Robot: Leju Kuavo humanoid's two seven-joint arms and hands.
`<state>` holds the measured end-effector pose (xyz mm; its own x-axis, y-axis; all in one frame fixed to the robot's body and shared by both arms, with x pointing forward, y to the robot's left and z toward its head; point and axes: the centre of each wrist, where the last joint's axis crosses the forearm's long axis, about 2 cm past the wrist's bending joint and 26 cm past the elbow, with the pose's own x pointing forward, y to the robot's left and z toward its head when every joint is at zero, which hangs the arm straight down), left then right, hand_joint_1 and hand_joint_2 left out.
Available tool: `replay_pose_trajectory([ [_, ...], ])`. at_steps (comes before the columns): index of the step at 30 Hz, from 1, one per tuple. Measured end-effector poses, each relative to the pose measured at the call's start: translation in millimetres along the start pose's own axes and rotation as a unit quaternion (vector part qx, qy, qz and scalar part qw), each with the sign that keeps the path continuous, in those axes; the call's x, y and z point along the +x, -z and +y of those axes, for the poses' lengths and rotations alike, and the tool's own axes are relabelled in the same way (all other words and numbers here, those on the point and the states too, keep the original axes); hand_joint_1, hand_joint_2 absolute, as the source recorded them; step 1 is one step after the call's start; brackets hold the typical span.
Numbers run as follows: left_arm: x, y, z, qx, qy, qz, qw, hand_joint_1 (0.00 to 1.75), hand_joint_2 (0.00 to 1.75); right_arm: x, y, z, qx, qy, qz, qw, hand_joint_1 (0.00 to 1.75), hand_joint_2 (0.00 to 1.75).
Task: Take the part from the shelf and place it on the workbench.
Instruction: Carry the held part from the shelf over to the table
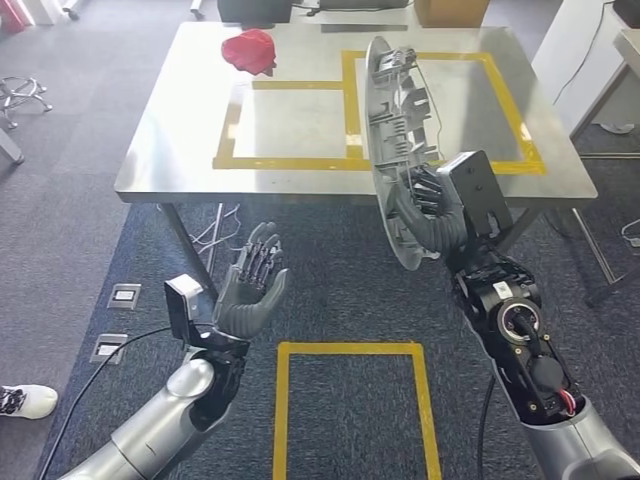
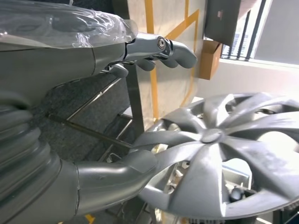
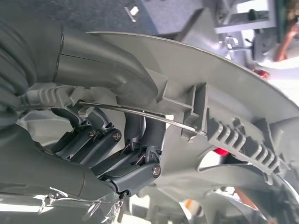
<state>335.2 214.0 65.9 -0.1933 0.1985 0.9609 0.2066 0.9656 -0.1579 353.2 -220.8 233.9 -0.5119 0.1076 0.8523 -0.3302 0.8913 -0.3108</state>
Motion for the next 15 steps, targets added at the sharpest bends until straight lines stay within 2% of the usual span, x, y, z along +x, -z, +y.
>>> replay_pose_trajectory([
  [8, -0.1, 1.8, -3.1, -0.006, -0.004, -0.009, 1.000, 0.00, 1.75, 10.3, 10.0, -25.3, -0.027, -0.028, -0.026, 0.999, 1.75, 1.75],
  [15, 4.9, 10.6, -3.4, -0.009, -0.003, -0.020, 1.000, 0.00, 1.75, 19.8, 16.5, -36.0, -0.041, -0.037, -0.046, 0.997, 1.75, 1.75],
])
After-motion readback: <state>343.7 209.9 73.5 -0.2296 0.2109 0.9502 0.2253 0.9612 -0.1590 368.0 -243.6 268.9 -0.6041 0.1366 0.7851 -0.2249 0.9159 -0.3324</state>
